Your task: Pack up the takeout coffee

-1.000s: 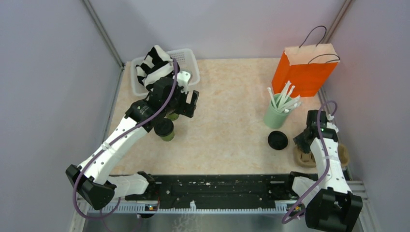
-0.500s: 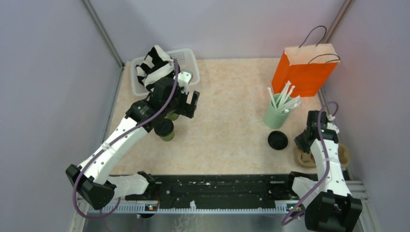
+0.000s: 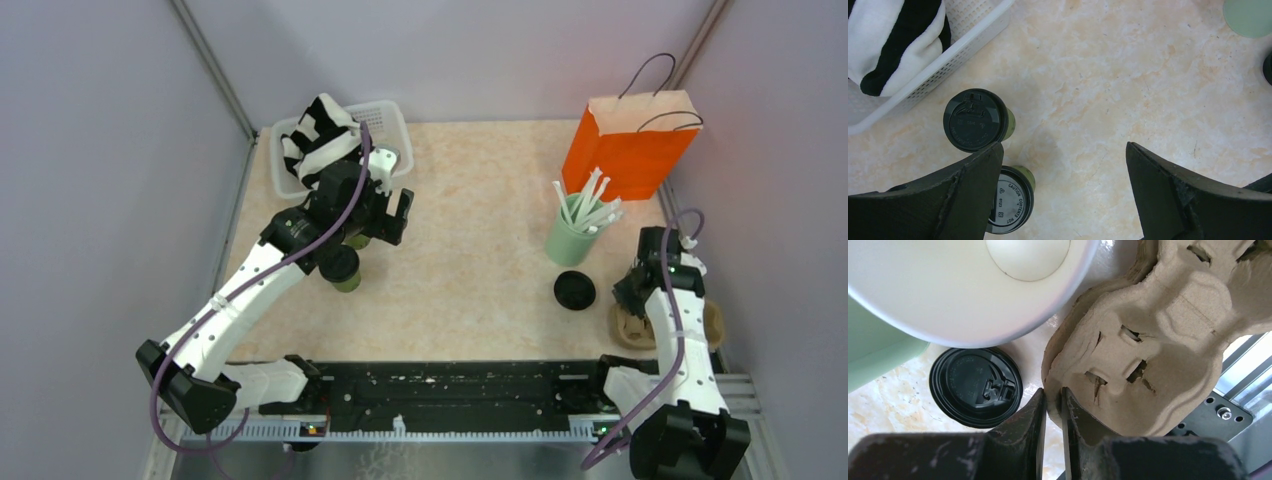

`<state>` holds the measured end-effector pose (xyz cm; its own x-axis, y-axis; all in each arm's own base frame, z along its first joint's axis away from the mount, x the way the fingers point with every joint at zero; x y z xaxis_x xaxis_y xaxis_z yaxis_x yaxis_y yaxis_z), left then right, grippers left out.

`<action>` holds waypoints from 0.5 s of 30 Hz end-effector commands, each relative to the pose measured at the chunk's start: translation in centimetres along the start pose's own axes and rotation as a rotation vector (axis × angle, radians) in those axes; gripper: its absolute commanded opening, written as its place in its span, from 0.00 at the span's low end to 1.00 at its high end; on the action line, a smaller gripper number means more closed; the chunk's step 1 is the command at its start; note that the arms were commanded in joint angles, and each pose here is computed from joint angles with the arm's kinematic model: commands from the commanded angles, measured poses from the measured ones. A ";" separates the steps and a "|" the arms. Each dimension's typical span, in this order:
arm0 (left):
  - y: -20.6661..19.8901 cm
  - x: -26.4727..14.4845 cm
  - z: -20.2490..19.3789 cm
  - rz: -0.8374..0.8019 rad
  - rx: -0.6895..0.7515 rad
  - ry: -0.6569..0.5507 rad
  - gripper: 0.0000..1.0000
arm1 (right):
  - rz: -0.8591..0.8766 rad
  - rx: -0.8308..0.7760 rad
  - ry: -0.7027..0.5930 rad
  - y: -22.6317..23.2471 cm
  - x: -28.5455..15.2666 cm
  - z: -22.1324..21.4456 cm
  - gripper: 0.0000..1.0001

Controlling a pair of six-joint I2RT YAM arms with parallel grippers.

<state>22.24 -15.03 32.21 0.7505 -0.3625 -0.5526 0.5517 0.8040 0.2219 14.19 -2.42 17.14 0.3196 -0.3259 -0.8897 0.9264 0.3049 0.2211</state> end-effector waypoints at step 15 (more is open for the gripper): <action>0.1 0.1 0.9 0.001 0.015 -0.052 0.98 | -0.130 0.007 -0.048 0.5 -4.0 2.8 0.00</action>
<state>22.25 -15.04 32.20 0.7503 -0.3628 -0.5526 0.5523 0.8035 0.2223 14.74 -2.97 20.00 0.2497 -0.3562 -0.9004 0.9448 0.2931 0.1461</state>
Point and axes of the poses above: each gripper's point midway between its finger pads, its own x axis out along the fingers, its own y axis along the line the jaws close on, z = x × y, the point moved 9 cm from there along -x, back along the fingers, and after that the axes turned 14 degrees about x, right-handed, at the moved point
